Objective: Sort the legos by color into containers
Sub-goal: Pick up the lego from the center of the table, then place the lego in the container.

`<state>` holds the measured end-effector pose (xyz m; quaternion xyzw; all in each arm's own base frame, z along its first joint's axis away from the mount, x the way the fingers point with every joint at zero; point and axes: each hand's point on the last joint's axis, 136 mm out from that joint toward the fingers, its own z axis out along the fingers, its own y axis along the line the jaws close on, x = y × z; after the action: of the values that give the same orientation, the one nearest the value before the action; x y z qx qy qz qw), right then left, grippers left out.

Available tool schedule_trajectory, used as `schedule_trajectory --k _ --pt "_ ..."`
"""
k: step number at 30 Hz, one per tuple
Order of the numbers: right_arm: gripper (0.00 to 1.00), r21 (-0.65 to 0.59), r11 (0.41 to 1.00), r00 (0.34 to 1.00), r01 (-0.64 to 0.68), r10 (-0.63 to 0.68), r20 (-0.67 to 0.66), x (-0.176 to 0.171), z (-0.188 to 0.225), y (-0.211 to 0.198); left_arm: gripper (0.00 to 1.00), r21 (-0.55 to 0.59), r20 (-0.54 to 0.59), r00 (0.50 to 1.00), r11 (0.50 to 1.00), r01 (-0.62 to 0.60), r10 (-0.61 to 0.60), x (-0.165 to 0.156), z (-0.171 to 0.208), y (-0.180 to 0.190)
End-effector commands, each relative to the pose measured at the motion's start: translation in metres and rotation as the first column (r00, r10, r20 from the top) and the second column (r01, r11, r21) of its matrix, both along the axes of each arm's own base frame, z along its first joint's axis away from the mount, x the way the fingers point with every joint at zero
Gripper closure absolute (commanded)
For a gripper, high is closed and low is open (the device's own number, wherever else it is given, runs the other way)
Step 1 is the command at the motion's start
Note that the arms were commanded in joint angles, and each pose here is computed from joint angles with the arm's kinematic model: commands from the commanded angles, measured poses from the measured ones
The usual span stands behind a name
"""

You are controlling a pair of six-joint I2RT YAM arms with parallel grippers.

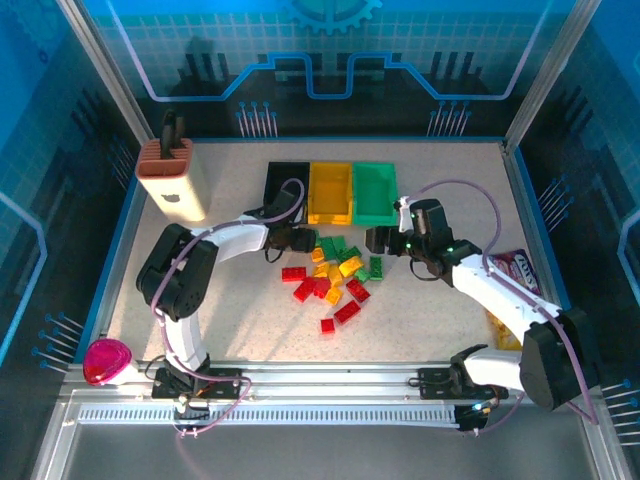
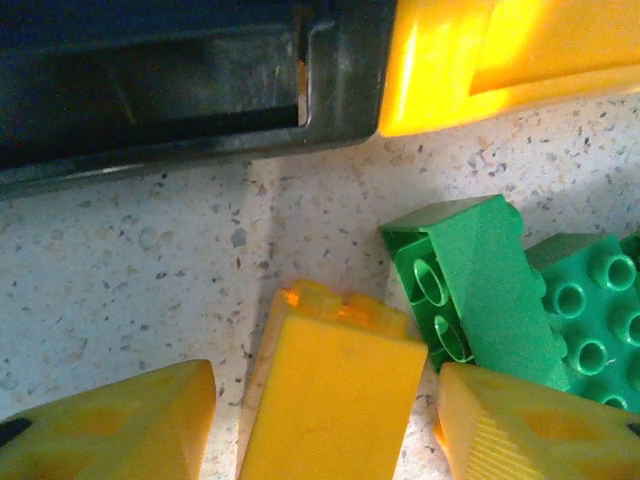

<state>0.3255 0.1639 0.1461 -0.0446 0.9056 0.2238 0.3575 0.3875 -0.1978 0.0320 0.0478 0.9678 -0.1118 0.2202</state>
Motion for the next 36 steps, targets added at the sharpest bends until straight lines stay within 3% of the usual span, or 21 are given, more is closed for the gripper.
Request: schedule_trajectory --k 1,8,15,22,30,36 --pt "0.17 0.031 1.0 1.0 0.001 -0.001 0.018 -0.002 0.008 0.001 0.45 -0.008 -0.01 0.999 0.999 0.037 -0.037 0.005 -0.001 -0.007" --pt "0.18 0.04 0.999 1.0 0.009 -0.01 0.018 -0.003 0.009 -0.001 0.6 0.017 -0.04 0.998 0.999 0.045 -0.044 0.0 -0.002 -0.006" --pt "0.18 0.048 0.999 1.0 0.008 -0.009 0.027 -0.001 0.013 -0.001 0.64 0.029 -0.032 0.998 0.998 0.053 -0.052 -0.022 0.009 -0.01" --pt "0.18 0.057 0.998 1.0 0.005 -0.007 0.03 0.001 0.015 0.0 0.66 -0.012 0.037 0.999 0.999 0.034 -0.033 -0.032 0.048 -0.01" --pt "0.19 0.064 0.998 1.0 0.009 -0.01 0.021 -0.004 0.011 -0.002 0.66 -0.081 0.198 0.979 0.995 0.06 -0.043 -0.009 0.119 -0.023" --pt "0.18 0.075 0.997 1.0 0.011 -0.012 0.02 -0.01 0.011 -0.003 0.66 -0.102 0.235 0.969 0.99 0.1 -0.074 0.031 0.139 -0.048"
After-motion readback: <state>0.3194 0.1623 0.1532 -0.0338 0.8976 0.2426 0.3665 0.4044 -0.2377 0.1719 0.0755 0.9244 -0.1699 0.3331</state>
